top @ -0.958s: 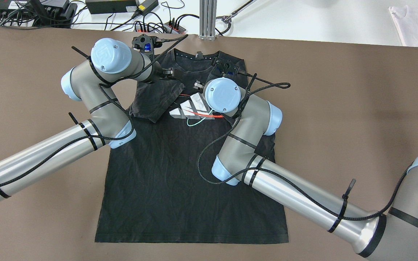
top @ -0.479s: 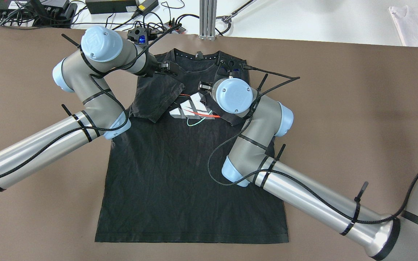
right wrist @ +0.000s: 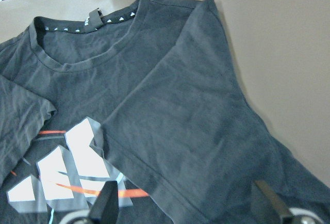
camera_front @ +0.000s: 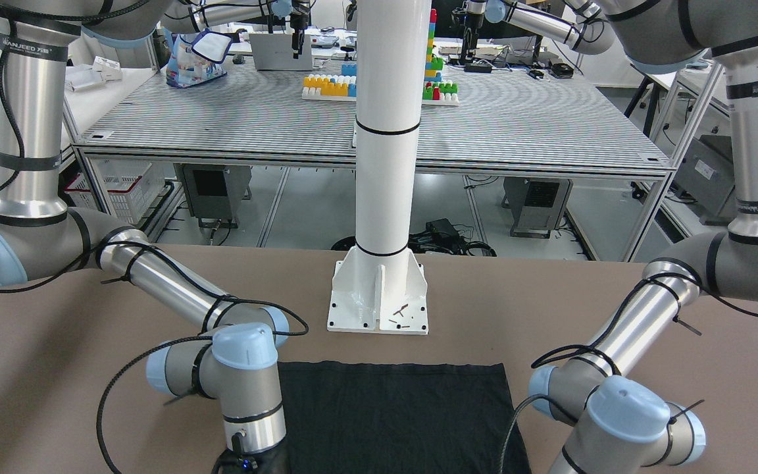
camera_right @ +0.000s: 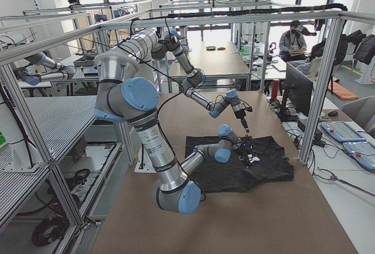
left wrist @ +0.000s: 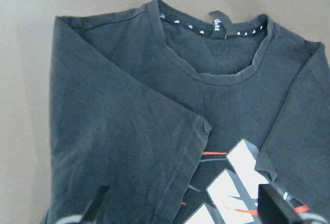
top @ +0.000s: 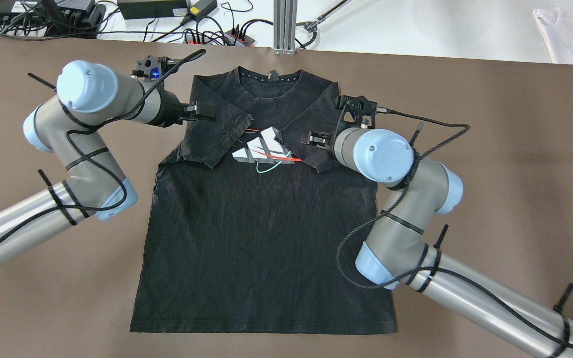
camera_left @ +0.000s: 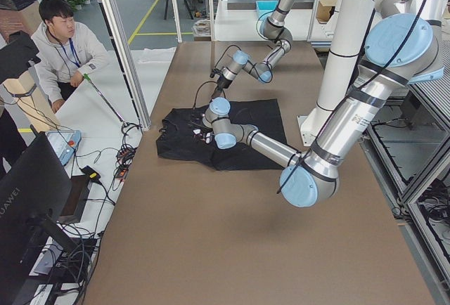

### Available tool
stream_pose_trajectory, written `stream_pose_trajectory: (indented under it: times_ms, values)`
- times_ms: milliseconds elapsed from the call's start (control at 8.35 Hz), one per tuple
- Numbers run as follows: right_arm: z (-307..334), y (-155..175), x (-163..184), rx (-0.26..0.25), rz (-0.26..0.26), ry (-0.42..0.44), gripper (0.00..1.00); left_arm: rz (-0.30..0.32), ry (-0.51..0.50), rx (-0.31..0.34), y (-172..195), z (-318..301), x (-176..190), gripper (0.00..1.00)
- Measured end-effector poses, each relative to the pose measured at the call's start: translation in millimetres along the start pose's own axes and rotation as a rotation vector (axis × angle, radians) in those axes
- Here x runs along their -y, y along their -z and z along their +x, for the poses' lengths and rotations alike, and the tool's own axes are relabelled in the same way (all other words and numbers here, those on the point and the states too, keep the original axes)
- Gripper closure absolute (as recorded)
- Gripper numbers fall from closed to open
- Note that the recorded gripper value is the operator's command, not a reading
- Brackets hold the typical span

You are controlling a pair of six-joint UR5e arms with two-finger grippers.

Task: Fold clothes
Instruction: 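Move both grippers to the hem corners nearest the robot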

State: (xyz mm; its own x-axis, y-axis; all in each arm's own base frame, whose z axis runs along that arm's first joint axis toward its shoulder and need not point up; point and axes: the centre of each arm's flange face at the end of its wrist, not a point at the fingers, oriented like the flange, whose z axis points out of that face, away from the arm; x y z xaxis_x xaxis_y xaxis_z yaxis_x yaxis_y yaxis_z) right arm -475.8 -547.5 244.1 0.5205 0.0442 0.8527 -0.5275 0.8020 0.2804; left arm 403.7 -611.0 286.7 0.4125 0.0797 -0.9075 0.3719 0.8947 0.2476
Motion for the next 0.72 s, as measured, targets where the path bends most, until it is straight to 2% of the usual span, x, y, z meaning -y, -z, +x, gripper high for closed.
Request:
stream_pose_trajectory:
  times_ms: [120, 359, 719]
  values:
    - [25, 23, -13, 0.002, -0.020, -0.015, 0.09, -0.003, 0.025, -0.001, 15, -18, -19, 0.00]
    - [57, 65, -57, 0.044, -0.070, -0.106, 0.10, -0.012, 0.110, -0.019, 47, -38, -63, 0.00]
    - [74, 103, -122, 0.066, -0.150, -0.281, 0.10, -0.031, 0.265, -0.047, 106, -46, -162, 0.00]
